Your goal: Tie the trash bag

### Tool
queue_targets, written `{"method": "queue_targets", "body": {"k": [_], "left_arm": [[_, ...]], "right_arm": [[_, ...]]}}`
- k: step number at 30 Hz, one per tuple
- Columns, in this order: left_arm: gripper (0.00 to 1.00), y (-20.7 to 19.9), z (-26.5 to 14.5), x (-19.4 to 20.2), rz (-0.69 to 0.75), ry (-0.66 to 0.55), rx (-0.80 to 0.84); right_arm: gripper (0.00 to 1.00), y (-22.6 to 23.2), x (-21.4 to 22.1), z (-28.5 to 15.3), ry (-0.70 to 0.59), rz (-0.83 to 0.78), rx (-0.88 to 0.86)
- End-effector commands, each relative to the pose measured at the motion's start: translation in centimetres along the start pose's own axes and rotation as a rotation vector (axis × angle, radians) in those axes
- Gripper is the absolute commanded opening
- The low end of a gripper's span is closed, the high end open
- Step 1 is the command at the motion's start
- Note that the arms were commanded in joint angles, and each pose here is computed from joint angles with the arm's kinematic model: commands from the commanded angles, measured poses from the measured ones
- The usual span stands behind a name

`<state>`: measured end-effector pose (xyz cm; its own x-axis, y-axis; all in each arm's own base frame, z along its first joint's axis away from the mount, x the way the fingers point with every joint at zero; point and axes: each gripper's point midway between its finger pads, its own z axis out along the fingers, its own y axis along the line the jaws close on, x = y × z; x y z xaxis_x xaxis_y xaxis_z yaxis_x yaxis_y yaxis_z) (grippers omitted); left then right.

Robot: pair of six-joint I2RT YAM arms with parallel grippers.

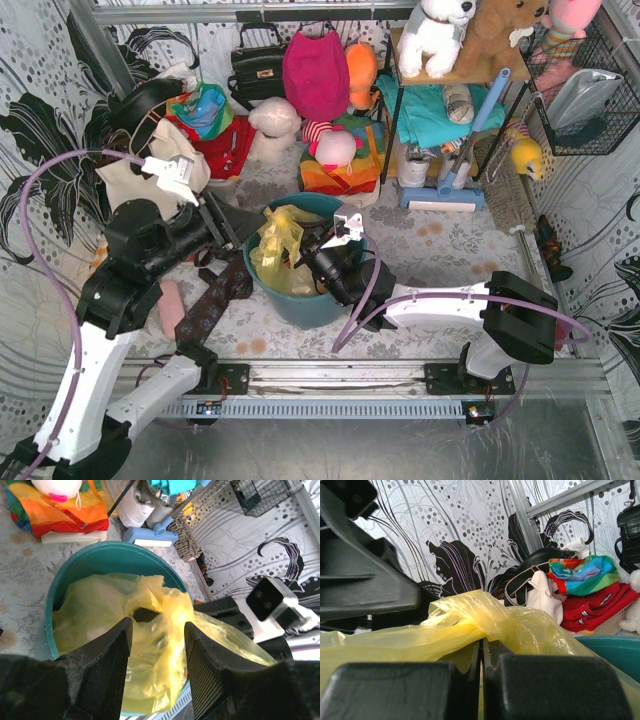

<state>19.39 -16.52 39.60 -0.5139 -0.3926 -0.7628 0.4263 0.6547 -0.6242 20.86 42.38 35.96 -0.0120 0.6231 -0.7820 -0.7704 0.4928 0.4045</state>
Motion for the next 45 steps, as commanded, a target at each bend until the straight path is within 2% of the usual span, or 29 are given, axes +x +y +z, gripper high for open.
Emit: {"method": "queue_targets", "body": {"k": [1, 9, 15, 24, 32, 36, 42, 45], "left_arm": [[0.54, 0.5, 1.7, -1.7, -0.067, -0.069, -0.029], [0.57, 1.4, 2.9, -1.8, -0.100, -0.075, -0.055], [0.55, 1.3, 3.4, -1.2, -0.101, -0.055, -0.027], [0.39, 0.6, 3.5, -0.7, -0.092, -0.032, 0.024], [0.00, -1.4, 3.5, -0.5, -0.094, -0.014, 0.137], [0.00, -1.4, 3.3, -0.9, -0.085, -0.036, 0.137], [0.00, -0.8, 3.1, -1.2, -0.074, -0.067, 0.104], [0.00, -0.7, 3.1, -1.3, -0.073, -0.071, 0.099]], "right_arm": [[0.00, 1.3, -1.9, 0.7, -0.055, 0.050, -0.033], [0.00, 1.3, -1.6, 0.8, -0.051, 0.054, -0.033], [0.00, 1.3, -1.3, 0.8, -0.047, 0.060, -0.032], [0.01, 1.3, -1.3, 0.8, -0.046, 0.059, -0.032], [0.01, 1.3, -1.4, 0.7, -0.048, 0.059, -0.032], [0.01, 1.3, -1.5, 0.6, -0.045, 0.061, -0.032], [0.17, 1.1, -1.6, 0.0, -0.019, 0.093, -0.019], [0.20, 1.0, -1.7, -0.5, 0.001, 0.114, -0.012]]}}
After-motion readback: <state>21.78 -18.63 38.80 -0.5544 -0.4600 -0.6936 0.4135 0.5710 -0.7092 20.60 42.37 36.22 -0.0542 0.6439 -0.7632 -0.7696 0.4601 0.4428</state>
